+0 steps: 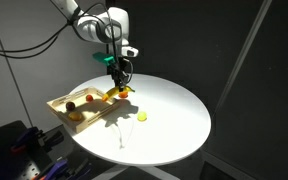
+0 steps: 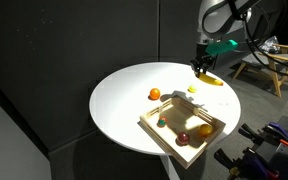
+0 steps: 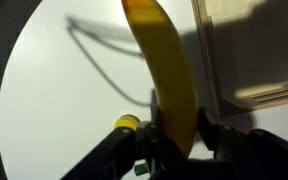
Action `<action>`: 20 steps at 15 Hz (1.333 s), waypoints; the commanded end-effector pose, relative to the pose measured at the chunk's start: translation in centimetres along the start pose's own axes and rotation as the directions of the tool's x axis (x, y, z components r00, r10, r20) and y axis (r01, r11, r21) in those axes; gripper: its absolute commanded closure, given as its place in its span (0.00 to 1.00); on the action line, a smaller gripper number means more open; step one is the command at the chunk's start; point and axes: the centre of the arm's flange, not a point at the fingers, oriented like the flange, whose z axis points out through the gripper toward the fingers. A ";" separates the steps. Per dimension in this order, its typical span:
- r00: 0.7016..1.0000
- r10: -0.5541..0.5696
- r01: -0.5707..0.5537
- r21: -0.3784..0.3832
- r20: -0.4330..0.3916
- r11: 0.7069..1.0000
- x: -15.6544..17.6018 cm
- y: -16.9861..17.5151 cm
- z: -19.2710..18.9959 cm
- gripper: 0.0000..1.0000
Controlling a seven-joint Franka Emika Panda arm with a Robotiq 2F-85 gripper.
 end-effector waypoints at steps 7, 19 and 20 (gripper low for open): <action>1.000 -0.011 0.011 0.011 0.012 1.000 3.3 1.3 4.2 0.84; 0.979 -0.202 0.202 0.031 0.012 0.979 2.9 0.8 8.8 0.84; 0.976 -0.216 0.215 0.033 0.016 0.976 2.8 0.8 9.1 0.84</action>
